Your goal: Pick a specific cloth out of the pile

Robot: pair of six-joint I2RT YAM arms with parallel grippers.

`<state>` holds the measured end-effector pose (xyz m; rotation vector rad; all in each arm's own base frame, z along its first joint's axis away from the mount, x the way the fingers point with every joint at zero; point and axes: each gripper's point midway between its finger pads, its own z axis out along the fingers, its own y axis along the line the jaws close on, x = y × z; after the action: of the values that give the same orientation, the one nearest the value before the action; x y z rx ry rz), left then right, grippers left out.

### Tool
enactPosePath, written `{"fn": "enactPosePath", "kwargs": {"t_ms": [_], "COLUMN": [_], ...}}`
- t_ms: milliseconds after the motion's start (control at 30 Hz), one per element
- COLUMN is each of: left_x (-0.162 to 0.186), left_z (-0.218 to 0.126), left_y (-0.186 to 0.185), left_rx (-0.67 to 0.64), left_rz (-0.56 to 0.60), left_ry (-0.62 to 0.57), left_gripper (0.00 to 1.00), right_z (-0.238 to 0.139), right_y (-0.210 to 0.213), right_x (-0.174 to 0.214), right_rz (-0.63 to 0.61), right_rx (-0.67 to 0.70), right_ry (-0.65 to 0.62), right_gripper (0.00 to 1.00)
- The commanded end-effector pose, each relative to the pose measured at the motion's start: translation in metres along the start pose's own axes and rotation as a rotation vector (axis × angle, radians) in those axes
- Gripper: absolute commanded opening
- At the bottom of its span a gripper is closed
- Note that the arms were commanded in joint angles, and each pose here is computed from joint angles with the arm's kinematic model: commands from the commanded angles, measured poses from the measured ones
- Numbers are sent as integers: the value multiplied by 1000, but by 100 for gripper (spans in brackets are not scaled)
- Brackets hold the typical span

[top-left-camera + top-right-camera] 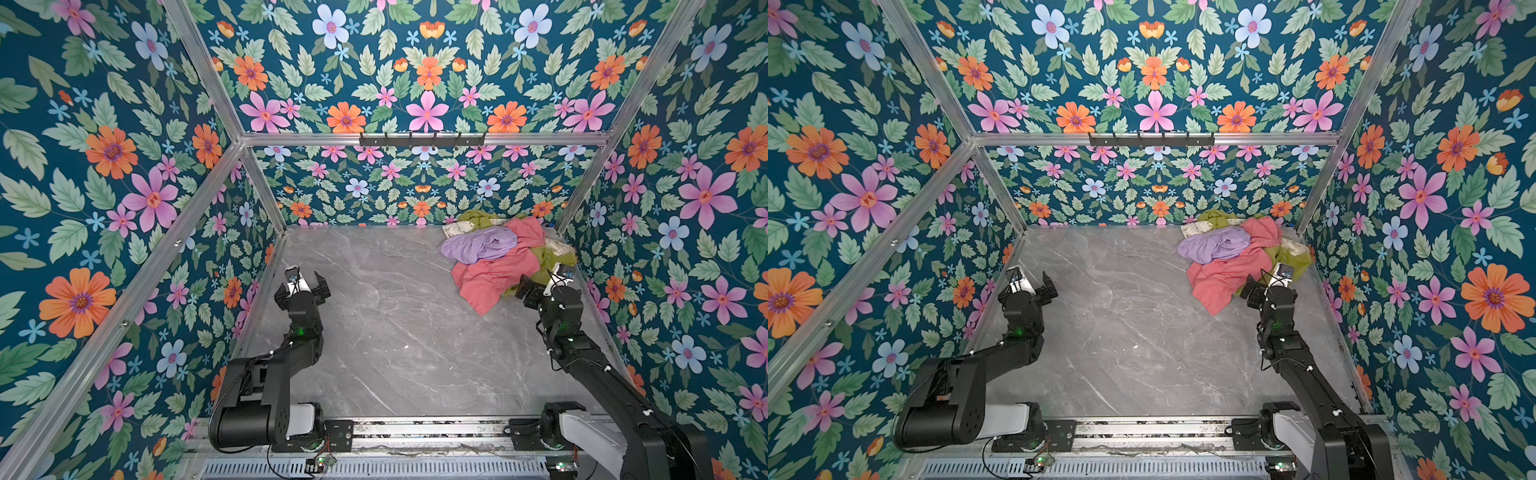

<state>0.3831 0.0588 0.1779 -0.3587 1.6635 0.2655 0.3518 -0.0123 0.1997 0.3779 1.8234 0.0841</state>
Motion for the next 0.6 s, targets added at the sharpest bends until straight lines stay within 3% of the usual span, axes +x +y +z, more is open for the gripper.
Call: {"fn": "enactPosePath", "kwargs": {"t_ms": [0, 300, 567], "left_x": [12, 2, -3], "left_z": [1, 10, 11], "left_y": [9, 1, -29], "left_rx": [-66, -74, 53], "left_rz": [-10, -66, -156], "left_ry": [101, 231, 310], "left_gripper": [100, 100, 100], "right_z": [-4, -15, -6], "right_y": [-5, 16, 20], "right_x": [6, -11, -31], "right_rz": [100, 155, 181], "right_rx": [41, -36, -69], "right_ry": [66, 158, 260], "right_gripper": [99, 99, 99]}}
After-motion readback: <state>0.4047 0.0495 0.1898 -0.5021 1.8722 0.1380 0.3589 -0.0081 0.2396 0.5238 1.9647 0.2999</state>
